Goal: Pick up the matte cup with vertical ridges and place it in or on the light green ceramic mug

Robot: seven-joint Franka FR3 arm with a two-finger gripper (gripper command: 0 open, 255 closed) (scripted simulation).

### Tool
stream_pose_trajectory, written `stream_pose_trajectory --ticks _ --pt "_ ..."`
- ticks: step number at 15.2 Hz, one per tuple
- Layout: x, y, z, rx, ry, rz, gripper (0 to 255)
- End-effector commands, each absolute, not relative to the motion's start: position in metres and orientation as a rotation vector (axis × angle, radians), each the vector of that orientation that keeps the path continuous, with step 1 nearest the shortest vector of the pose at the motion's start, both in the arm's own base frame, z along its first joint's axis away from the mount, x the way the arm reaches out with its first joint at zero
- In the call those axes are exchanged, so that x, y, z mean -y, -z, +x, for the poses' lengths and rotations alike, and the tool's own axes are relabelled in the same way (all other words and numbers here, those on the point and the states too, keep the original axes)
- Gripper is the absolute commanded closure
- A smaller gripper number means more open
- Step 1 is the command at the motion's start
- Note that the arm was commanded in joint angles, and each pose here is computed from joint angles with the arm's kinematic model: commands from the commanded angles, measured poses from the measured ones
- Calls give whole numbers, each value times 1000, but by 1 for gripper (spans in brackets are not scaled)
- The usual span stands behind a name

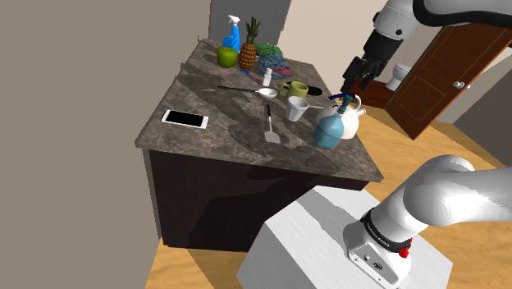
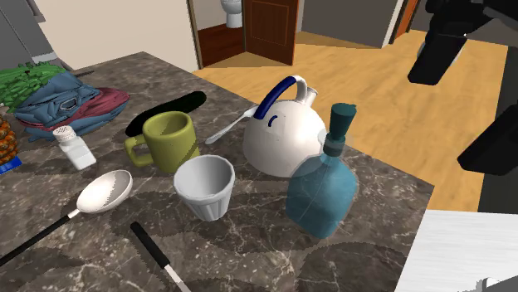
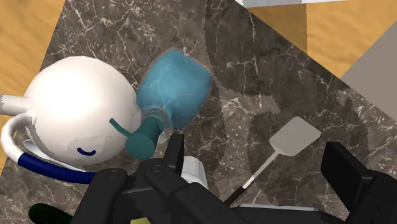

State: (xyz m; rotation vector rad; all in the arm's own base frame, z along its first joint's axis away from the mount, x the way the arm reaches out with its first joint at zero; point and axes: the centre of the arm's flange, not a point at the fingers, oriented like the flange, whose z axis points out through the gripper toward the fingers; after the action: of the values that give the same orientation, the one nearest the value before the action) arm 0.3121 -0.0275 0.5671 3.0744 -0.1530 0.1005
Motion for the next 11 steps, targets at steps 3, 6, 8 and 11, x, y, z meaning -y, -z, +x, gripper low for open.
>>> stream_pose_trajectory --ticks 3,6,8,11 --pt "31 -551 333 116 -90 3062 0" --pt "37 -526 364 62 -75 3043 0" --pt "40 -509 385 26 -66 3030 0" --pt "45 -484 416 -27 -51 3010 0"
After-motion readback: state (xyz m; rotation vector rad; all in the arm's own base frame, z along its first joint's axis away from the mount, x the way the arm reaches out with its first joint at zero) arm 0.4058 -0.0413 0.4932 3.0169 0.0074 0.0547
